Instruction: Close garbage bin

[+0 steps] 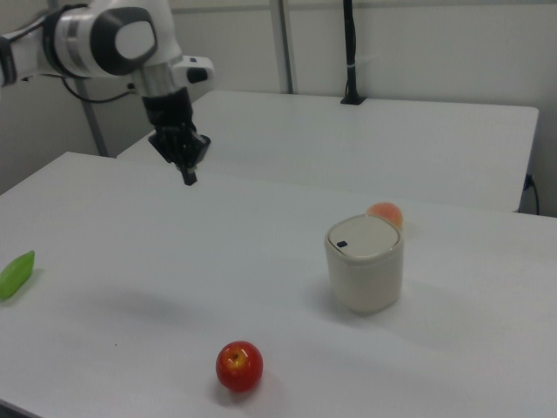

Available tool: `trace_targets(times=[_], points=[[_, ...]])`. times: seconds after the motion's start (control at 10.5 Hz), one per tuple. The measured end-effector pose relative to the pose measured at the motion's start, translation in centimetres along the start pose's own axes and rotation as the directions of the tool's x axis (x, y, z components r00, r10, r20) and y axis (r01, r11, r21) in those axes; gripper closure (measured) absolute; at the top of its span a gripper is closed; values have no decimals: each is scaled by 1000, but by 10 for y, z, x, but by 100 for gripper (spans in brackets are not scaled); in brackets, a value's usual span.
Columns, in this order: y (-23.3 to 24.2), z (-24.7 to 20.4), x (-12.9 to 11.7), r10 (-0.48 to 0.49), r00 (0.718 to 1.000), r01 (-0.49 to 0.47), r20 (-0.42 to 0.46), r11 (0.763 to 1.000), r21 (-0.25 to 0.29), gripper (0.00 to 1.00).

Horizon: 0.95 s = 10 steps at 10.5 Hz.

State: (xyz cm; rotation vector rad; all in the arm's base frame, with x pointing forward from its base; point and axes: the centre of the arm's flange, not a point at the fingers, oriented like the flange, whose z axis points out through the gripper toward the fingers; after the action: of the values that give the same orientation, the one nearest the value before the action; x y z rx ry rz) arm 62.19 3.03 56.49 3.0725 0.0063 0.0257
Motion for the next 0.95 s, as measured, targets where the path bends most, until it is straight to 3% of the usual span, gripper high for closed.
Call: trace_targets(times=[0.38, 0.57, 0.67, 0.95], points=[[-24, -45, -43, -178, 983, 178, 42, 984, 5, 99], [-24, -53, -59, -195, 980, 195, 43, 981, 6, 95], [-22, -52, -61, -197, 979, 197, 47, 980, 6, 84], [-10, -52, -62, -175, 983, 175, 48, 985, 6, 35]])
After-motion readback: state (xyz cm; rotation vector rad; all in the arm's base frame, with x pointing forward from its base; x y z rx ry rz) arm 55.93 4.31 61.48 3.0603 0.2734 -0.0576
